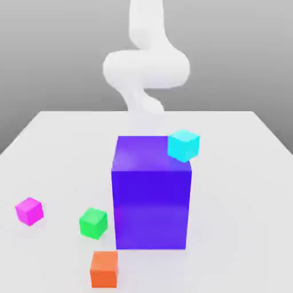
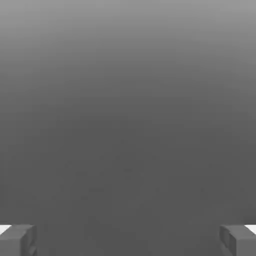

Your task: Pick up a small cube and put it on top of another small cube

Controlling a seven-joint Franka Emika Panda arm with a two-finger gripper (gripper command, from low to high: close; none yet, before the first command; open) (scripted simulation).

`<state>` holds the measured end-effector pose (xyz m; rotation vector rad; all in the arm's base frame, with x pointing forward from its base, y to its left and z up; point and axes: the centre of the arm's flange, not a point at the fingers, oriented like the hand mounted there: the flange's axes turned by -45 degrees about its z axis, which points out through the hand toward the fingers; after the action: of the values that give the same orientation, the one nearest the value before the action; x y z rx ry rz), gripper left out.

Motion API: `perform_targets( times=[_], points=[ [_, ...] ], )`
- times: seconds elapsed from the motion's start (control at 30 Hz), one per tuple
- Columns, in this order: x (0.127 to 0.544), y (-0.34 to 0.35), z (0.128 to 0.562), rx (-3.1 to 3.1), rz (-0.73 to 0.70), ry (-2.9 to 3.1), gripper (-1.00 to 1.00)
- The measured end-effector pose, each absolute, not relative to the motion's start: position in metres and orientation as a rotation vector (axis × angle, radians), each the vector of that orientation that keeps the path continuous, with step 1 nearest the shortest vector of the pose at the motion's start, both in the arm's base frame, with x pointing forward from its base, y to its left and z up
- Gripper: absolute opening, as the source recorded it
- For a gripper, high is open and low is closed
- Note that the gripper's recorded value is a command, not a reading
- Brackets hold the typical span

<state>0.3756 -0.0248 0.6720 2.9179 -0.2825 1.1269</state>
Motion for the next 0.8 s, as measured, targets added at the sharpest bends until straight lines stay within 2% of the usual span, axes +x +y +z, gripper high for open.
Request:
perform_targets(
  times=[0.17, 0.37, 0.6, 0.8],
  points=[
    [0.416, -0.089, 0.586, 2.875, 0.925, -0.82, 0.0],
    [0.424, -0.172, 0.479, 2.693, 0.688, -1.423, 0.0],
    [0.385, -0.256, 0.354, 2.313, 0.409, -2.058, 0.0],
    [0.314, -0.307, 0.253, 1.834, 0.166, -2.533, 0.0]
  ],
)
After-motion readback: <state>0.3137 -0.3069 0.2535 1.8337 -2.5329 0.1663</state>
